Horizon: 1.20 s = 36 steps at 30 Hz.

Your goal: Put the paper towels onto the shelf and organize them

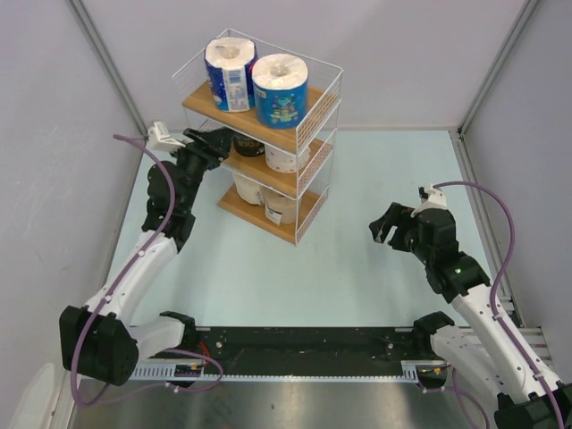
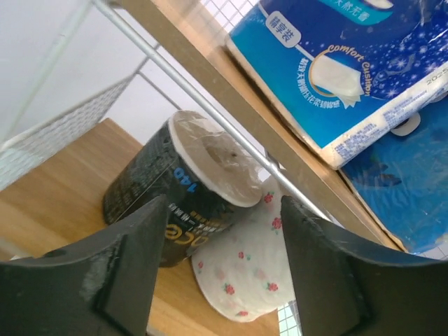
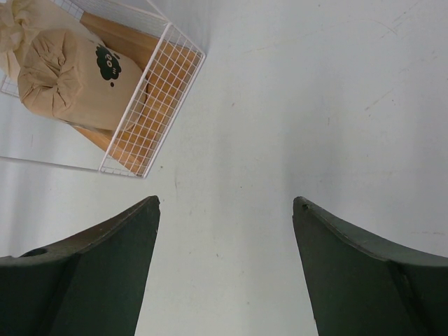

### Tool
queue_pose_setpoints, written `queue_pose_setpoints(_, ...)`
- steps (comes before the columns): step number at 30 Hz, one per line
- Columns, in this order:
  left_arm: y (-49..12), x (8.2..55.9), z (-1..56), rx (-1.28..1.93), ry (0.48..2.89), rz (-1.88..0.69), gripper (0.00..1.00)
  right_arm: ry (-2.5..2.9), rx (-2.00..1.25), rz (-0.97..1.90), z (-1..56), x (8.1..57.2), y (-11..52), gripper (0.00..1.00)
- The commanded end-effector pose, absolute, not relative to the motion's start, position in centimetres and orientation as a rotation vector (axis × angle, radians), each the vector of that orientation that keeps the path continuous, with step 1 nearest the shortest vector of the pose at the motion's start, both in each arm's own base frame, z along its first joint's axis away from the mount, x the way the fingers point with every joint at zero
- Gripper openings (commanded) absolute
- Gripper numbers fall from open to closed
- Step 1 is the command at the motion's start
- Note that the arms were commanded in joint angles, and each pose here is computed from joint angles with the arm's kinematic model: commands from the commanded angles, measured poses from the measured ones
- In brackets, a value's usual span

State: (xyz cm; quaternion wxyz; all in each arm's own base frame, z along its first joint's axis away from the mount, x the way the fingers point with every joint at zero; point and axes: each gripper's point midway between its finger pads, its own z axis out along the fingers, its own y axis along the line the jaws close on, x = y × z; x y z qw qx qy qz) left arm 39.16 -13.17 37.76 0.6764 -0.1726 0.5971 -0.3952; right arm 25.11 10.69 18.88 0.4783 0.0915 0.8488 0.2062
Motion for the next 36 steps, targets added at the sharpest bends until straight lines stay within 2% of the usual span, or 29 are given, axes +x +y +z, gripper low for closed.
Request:
queue_pose_setpoints(1,-11.4,36.7,40.5,-0.379,1.277,-0.818,0.74,2.047,0.205,0.505,19.3,25.2,10.6,0.81)
queue_pose_setpoints(6,-10.1,34.2,39.5,-0.386,1.321,-0.754,0.78,2.031,0.209,0.497,19.6,25.5,10.5,0.81)
queue_pose_setpoints(15,-8.9,31.2,33.0,-0.419,1.566,-0.643,0.87,2.021,0.204,0.550,19.8,26.5,11.4,0.82)
queue_pose_setpoints(21,-7.7,29.2,30.2,-0.441,1.625,-0.582,0.94,2.009,0.203,0.586,20.2,27.2,12.4,0.81)
queue_pose_setpoints(29,-8.3,28.8,29.3,-0.432,1.641,-0.622,0.95,1.886,-0.024,0.897,23.7,25.6,22.5,0.80)
queue_pose_setpoints(30,-8.5,28.8,29.2,-0.428,1.646,-0.626,0.94,1.801,-0.049,0.950,25.7,25.8,23.7,0.80)
queue_pose_setpoints(36,-8.9,28.7,28.8,-0.416,1.660,-0.644,0.95,1.672,-0.117,0.953,26.3,26.1,28.0,0.81)
